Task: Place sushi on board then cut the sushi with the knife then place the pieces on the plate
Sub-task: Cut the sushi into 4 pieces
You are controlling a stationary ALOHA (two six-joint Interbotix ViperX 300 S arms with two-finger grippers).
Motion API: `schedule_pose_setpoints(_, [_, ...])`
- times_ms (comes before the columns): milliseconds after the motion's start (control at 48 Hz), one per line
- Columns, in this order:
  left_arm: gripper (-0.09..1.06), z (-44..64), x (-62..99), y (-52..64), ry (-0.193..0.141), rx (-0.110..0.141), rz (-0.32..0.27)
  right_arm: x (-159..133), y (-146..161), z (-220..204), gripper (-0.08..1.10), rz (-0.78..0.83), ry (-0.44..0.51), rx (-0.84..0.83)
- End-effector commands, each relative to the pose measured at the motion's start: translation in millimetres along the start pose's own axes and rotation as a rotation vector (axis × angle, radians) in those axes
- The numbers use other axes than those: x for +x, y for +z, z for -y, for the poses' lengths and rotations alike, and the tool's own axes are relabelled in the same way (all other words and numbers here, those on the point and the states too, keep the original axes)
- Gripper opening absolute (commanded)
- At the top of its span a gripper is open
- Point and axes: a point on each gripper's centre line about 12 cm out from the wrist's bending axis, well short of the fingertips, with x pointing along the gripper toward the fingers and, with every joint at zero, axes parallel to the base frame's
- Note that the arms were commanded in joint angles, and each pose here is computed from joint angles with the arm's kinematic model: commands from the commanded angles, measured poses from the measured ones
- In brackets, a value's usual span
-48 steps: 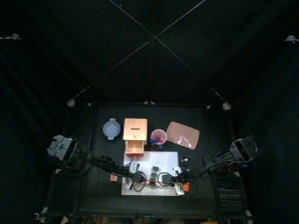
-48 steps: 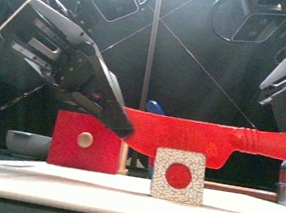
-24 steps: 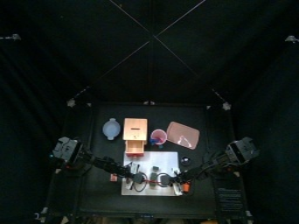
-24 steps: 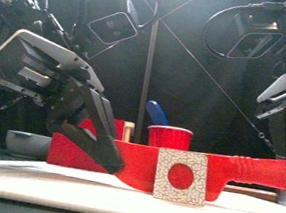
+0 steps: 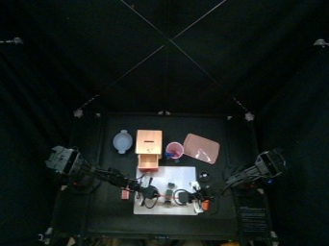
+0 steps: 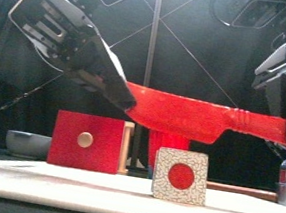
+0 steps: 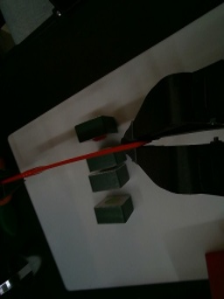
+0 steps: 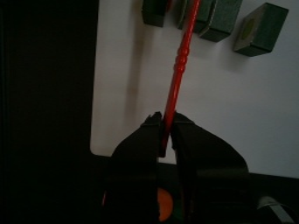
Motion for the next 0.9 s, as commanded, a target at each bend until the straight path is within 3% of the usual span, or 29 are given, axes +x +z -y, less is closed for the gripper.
schedule_pose_setpoints(21, [0.45,-21.0,-11.0,15.1,0.082,-0.025,0.142,-12.5,-10.8,3.5,0.44,0.011,0.004,0.003])
schedule_pose_setpoints(208, [0.93,-29.9,-28.0,29.7,0.171,-0.031,0.39,-44.9,-28.5,21.5,0.44,0.089,0.014,0.08])
schedule_pose_setpoints(333, [1.03,-31.8,-36.1,32.5,0.212,-0.042,0.488,-65.7,-40.5,31.1,0.44,0.137,0.041,0.166])
schedule_pose_setpoints(458, [1.02,-31.0,-35.5,30.3,0.212,-0.042,0.486,-75.5,-52.0,40.9,0.44,0.154,0.06,0.274])
schedule_pose_setpoints(771, [1.02,-27.7,-27.9,24.0,0.208,-0.059,0.46,-68.7,-70.7,46.8,0.45,0.031,0.082,1.069])
schedule_pose_setpoints(896, [1.02,-26.4,-24.1,23.4,0.205,-0.057,0.454,-65.9,-67.0,33.5,0.45,0.035,0.123,1.292])
